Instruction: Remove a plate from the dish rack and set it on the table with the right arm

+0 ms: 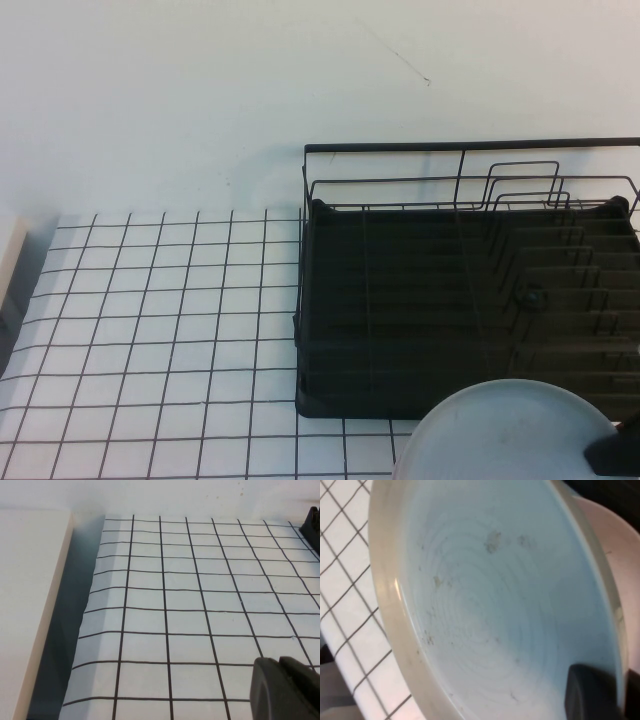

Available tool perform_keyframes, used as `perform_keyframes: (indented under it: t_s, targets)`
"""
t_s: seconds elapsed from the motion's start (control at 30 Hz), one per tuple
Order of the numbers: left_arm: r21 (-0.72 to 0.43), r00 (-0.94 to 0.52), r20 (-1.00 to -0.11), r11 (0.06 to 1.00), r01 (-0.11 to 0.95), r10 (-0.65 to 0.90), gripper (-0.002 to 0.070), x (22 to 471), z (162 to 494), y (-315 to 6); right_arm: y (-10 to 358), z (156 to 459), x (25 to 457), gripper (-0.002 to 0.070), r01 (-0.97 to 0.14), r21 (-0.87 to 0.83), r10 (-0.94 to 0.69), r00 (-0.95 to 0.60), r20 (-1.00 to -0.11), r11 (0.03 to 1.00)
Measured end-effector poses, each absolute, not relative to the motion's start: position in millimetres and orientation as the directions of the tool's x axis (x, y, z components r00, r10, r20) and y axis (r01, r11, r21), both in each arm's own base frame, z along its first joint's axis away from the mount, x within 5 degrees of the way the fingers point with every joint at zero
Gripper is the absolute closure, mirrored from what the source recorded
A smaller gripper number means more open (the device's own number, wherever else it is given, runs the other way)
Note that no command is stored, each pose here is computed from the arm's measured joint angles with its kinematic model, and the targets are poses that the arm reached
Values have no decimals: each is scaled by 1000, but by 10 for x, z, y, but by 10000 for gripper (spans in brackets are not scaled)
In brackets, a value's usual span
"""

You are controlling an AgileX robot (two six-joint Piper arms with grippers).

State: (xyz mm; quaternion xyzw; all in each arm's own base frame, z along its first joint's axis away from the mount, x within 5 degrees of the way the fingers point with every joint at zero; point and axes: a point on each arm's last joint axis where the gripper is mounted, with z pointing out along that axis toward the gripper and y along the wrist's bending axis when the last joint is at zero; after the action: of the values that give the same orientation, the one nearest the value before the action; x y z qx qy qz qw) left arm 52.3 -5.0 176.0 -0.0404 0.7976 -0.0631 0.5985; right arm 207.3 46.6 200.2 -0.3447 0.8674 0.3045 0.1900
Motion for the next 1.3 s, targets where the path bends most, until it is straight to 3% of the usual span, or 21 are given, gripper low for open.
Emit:
perform_keyframes:
  t_s: [0.33,0.47,0.67,0.9,1.03,1.23,1.3]
  targets:
    - [-149,-280,-950,989,11,-140,678,523,1760,-50,474,1972,2130,574,-739,369,-482,-658,-579,564]
    - [-149,-280,-950,989,11,-140,678,523,1760,-50,479,1976,2126,455,-740,375,-480,-657,-581,558]
    - [-149,-280,-950,989,11,-140,678,523,1760,-50,464,1995,2136,210,-761,354,-517,-636,-573,544]
    - [-149,-280,-950,989,11,-140,678,523,1760,-50,426,2344,2274,173,-817,336,-613,-575,-541,470]
    - [-149,-280,-950,989,11,-140,678,523,1760,-50,409,2669,2432,218,-767,347,-563,-636,-528,540]
    - [-149,-280,-950,989,11,-140,678,523,1760,-50,419,3039,2316,537,-758,286,-522,-623,-583,585]
    - [-149,-280,-950,989,11,-140,678,523,1760,-50,427,3177,2191,612,-777,240,-528,-586,-615,582]
